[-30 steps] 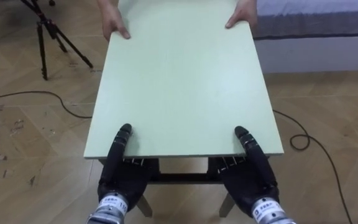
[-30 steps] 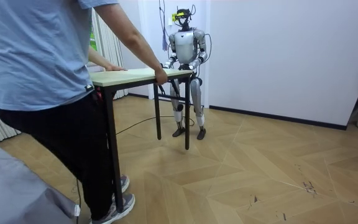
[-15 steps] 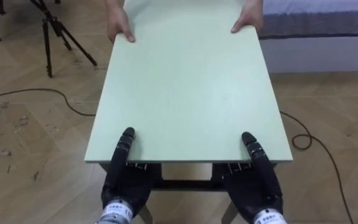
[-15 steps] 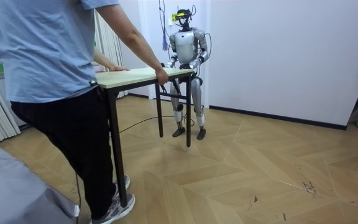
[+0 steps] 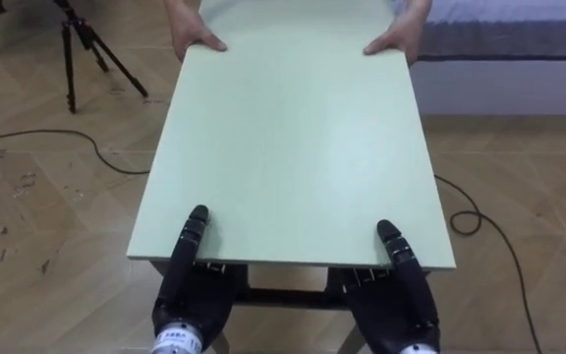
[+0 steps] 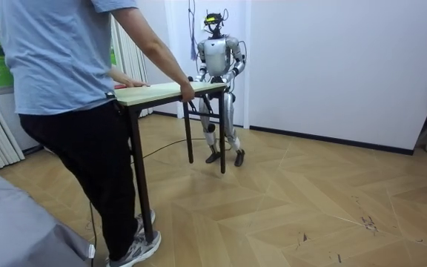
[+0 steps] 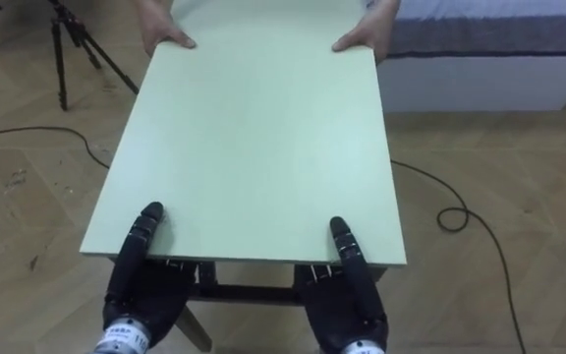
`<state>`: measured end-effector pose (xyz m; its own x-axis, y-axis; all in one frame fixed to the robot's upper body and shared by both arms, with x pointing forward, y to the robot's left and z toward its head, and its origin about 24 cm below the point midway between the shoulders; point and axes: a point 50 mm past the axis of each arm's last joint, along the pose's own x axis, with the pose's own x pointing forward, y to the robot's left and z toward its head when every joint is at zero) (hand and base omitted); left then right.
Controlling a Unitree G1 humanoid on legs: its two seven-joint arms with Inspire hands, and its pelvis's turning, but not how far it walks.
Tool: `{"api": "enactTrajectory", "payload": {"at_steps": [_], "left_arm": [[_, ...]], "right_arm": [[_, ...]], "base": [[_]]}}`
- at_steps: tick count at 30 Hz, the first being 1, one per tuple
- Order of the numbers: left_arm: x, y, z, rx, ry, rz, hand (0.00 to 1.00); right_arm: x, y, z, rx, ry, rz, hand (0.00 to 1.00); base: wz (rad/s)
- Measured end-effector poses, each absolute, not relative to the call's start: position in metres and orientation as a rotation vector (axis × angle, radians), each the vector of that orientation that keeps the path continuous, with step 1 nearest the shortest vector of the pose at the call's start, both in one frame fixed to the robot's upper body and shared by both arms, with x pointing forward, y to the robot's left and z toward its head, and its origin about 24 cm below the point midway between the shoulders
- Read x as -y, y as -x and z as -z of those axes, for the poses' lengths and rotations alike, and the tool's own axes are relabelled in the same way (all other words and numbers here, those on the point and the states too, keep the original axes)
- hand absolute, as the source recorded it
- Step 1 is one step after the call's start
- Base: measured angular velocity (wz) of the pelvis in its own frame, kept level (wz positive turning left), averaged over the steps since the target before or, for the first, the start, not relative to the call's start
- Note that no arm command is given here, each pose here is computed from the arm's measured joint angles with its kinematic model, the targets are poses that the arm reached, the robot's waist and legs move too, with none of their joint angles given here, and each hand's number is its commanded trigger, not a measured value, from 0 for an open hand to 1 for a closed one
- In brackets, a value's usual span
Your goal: Move table with human
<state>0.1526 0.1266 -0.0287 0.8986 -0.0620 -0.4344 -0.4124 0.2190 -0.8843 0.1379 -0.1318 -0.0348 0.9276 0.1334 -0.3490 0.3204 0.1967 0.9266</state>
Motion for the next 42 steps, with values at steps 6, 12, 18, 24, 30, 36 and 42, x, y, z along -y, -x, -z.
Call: {"api": "enactTrajectory", "payload": {"at_steps": [6, 12, 18, 24, 30, 36, 42], "left_arm": [[-0.126, -0.152, 0.028, -0.400, 1.364, -0.222, 1.00], [-0.125, -0.175, 0.018, -0.342, 1.367, -0.155, 1.00], [-0.124, -0.184, 0.027, -0.355, 1.358, -0.156, 1.00], [-0.124, -0.169, 0.041, -0.412, 1.374, -0.213, 1.00], [-0.117, -0.161, 0.049, -0.504, 1.358, -0.184, 1.00], [-0.126, -0.160, 0.037, -0.432, 1.350, -0.183, 1.00], [-0.126, -0.167, 0.027, -0.404, 1.310, -0.121, 1.00]], "right_arm": [[0.132, -0.141, 0.032, -0.368, -1.358, 0.097, 1.00], [0.132, -0.161, 0.023, -0.300, -1.354, 0.042, 1.00], [0.136, -0.166, 0.028, -0.313, -1.338, 0.055, 1.00], [0.141, -0.157, 0.037, -0.373, -1.327, 0.079, 1.00], [0.150, -0.136, 0.045, -0.385, -1.344, 0.146, 1.00], [0.143, -0.144, 0.041, -0.377, -1.371, 0.110, 1.00], [0.142, -0.147, 0.036, -0.332, -1.382, 0.094, 1.00]], "base": [[0.15], [0.20], [0.19], [0.12], [0.50], [-0.12], [-0.05]]}}
